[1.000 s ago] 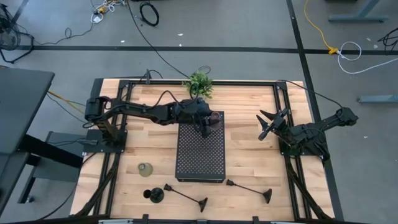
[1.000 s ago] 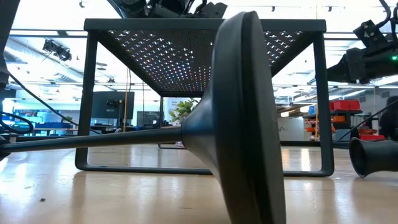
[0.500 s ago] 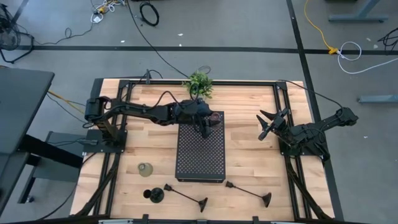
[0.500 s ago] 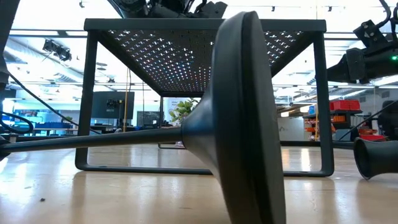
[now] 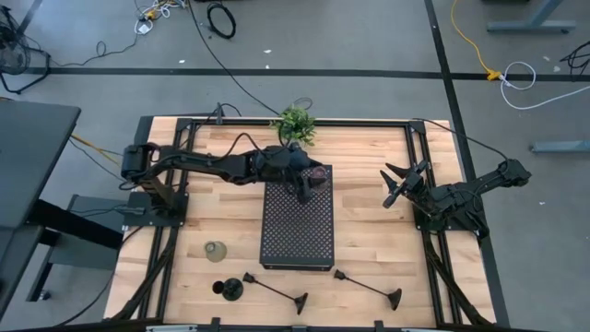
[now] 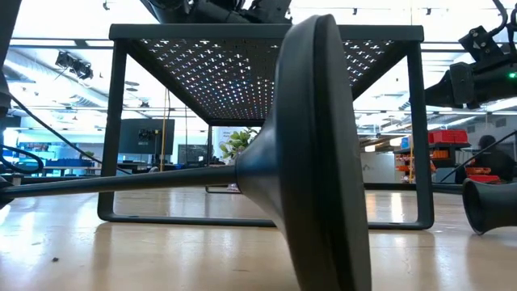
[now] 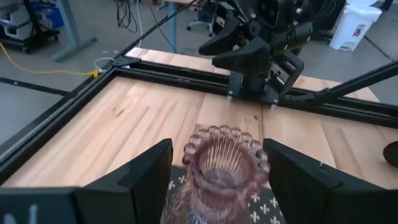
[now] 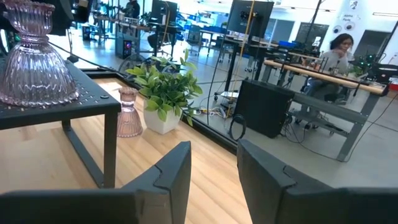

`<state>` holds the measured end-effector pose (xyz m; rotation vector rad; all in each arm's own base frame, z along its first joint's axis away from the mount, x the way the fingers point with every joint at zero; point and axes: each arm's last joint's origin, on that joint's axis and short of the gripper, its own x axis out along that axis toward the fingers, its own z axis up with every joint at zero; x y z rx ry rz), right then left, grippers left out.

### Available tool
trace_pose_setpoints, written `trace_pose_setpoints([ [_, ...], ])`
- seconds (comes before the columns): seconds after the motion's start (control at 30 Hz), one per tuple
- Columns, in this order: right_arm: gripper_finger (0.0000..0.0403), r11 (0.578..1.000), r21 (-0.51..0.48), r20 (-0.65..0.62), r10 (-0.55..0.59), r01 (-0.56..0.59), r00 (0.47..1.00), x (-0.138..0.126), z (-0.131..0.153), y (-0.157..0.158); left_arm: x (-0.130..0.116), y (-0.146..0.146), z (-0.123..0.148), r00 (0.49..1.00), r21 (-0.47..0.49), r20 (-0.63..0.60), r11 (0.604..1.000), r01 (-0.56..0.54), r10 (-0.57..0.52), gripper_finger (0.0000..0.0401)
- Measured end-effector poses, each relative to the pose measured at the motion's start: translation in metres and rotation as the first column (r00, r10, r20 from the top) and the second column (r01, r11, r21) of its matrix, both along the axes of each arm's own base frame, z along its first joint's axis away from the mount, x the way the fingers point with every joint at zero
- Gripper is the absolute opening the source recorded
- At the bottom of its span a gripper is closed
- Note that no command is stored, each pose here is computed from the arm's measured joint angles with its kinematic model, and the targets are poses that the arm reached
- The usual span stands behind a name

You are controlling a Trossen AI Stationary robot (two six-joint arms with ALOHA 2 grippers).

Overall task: Pick & Place candle stick holders
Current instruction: Align the purple glass candle holder with the other purple glass candle holder on the shelf

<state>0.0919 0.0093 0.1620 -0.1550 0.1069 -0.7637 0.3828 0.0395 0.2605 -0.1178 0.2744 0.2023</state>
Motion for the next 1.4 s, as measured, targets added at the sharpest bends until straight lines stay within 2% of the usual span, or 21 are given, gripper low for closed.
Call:
trace_pose_setpoints([
  [0.17,0.013,1.0,0.0,0.0,0.0,0.0,1.0,0.0,0.0,0.0,-0.011,-0.002,0.016,1.0,0.014,-0.005,1.0,0.009,-0.008,0.0252],
  [0.4,0.013,1.0,0.0,0.001,0.0,0.0,1.0,0.0,0.0,0.0,-0.052,-0.003,0.04,0.982,0.071,-0.181,0.997,-0.037,0.05,0.0252],
  [0.57,0.013,1.0,0.0,0.0,0.0,0.0,1.0,0.0,0.0,0.0,-0.084,-0.002,0.04,0.901,0.155,-0.379,0.974,-0.163,0.211,0.0252],
  [0.67,0.013,1.0,0.0,0.0,0.0,0.0,1.0,0.0,0.0,0.0,-0.1,0.003,0.027,0.828,0.227,-0.452,0.94,-0.255,0.333,0.0252],
  [0.77,0.013,1.0,0.0,0.001,-0.001,0.001,1.0,0.0,0.0,0.0,-0.115,0.011,0.007,0.783,0.231,-0.474,0.915,-0.33,0.402,0.0252],
  [0.93,0.013,1.0,0.0,0.0,0.0,0.0,1.0,0.0,0.0,0.0,-0.139,0.029,-0.025,0.757,0.175,-0.438,0.872,-0.457,0.485,0.0252],
  [1.13,0.013,1.0,0.004,0.002,0.027,-0.027,1.0,0.001,0.0,0.001,-0.157,0.045,-0.047,0.734,0.08,-0.368,0.806,-0.587,0.571,0.0252],
  [1.27,0.013,1.0,0.003,0.001,0.027,-0.027,1.0,0.001,0.0,0.001,-0.164,0.05,-0.057,0.712,0.083,-0.387,0.791,-0.607,0.586,0.0252],
  [1.4,0.013,1.0,0.004,0.001,0.027,-0.027,1.0,0.001,0.0,0.001,-0.169,0.053,-0.066,0.675,0.118,-0.382,0.758,-0.641,0.631,0.0252],
])
